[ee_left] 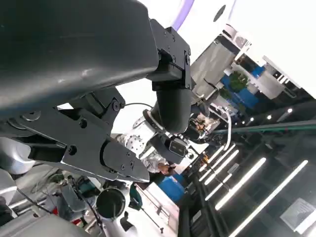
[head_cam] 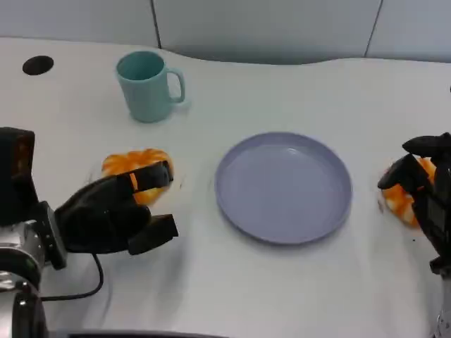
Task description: Grasp the bread from the table and place it into the plate.
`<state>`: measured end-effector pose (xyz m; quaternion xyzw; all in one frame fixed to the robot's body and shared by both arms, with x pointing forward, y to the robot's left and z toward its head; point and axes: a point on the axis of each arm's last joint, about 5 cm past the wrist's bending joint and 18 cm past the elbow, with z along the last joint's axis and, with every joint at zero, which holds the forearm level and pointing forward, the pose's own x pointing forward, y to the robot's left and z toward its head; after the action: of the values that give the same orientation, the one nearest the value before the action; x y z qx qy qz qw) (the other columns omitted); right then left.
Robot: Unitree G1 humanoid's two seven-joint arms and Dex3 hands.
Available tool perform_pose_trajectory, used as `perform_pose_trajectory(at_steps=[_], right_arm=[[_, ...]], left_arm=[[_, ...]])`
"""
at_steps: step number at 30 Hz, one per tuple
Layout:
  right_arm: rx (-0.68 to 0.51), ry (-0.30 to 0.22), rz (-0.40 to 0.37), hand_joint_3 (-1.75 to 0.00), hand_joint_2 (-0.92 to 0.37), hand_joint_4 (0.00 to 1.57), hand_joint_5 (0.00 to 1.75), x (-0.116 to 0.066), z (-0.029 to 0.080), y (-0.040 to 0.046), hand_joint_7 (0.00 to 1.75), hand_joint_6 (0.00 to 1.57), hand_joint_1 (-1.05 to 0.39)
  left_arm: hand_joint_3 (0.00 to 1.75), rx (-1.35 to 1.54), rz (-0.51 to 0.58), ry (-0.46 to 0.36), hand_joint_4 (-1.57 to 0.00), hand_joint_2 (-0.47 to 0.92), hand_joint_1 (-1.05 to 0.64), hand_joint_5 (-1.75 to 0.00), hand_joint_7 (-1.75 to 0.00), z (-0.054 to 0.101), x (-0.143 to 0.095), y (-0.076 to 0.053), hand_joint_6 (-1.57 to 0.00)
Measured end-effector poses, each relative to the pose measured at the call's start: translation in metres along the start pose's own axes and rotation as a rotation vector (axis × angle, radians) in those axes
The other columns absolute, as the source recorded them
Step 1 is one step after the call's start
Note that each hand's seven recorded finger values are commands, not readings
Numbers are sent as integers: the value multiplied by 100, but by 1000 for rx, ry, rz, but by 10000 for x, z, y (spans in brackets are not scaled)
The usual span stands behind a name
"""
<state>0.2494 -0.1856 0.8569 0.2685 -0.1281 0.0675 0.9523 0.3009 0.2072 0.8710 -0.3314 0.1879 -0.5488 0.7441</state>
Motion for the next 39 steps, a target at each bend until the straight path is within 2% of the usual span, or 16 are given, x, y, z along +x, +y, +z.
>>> perform_pose_trajectory(at_steps=[1,2,3,4,6,7,9,11,14,17,19,22,24,31,35,39], right_arm=[[0,0,0,-2,-92,61,175,0,0,0,105,73,-53],[0,0,0,-2,-92,62,175,0,0,0,104,73,-52],[0,0,0,-2,-92,62,175,0,0,0,104,73,-52],[0,-1,-1,-2,-92,62,175,0,0,-1,105,73,-52],[0,-1,-1,-2,-92,63,175,0,1,-1,105,73,-52],[0,-1,0,-2,-92,63,175,0,1,-1,105,73,-52],[0,-1,0,-3,-92,63,175,-1,1,-1,105,73,-52],[-1,-2,-1,-2,-91,63,175,-1,3,-3,105,74,-52],[-1,-3,-3,-2,-91,62,175,1,6,-2,105,73,-52],[3,-1,-2,-2,-92,62,175,3,7,-2,105,73,-52],[2,0,-2,-3,-92,63,175,3,6,-2,106,72,-52],[2,-1,-2,-3,-92,63,175,3,7,-1,107,72,-52],[1,-2,-1,-3,-92,63,175,5,9,0,108,72,-52],[0,-3,-2,-3,-92,62,175,7,12,1,109,70,-51],[0,-4,-4,-2,-92,61,175,7,13,1,108,70,-51],[1,-3,-4,-2,-92,62,175,6,12,0,107,71,-52]], left_arm=[[1,1,0,0,-99,74,-5,-175,-164,1,0,0,-71],[1,2,0,0,-84,76,-22,-175,-170,1,0,0,-59],[1,29,9,-9,-79,77,-28,-175,-173,9,5,0,-55],[1,77,30,-26,-59,80,-40,-168,-145,30,16,-2,-59],[1,195,68,-108,-47,83,-51,-148,-105,100,43,-16,-68],[0,244,75,-148,-45,84,-55,-140,-87,142,52,-27,-73],[0,309,77,-211,-44,85,-56,-135,-78,210,49,-46,-77],[4,359,78,-248,-40,91,-77,-83,-40,243,48,-60,-70],[11,603,68,-358,-42,92,-88,-44,-8,436,64,-162,-69],[11,932,116,-453,-44,92,-90,-25,-1,691,39,-354,-64],[10,1126,189,-473,-42,92,-89,-16,0,748,25,-459,-58],[14,1367,301,-435,-39,92,-90,-12,0,727,42,-551,-50],[15,1443,355,-377,-38,92,-90,-10,0,697,70,-553,-49],[15,1481,513,-166,-39,92,-92,-8,0,504,196,-427,-46],[16,1523,602,34,-40,92,-95,-7,0,396,320,-342,-44],[19,1607,659,164,-46,92,-98,-8,-1,355,423,-302,-47]])
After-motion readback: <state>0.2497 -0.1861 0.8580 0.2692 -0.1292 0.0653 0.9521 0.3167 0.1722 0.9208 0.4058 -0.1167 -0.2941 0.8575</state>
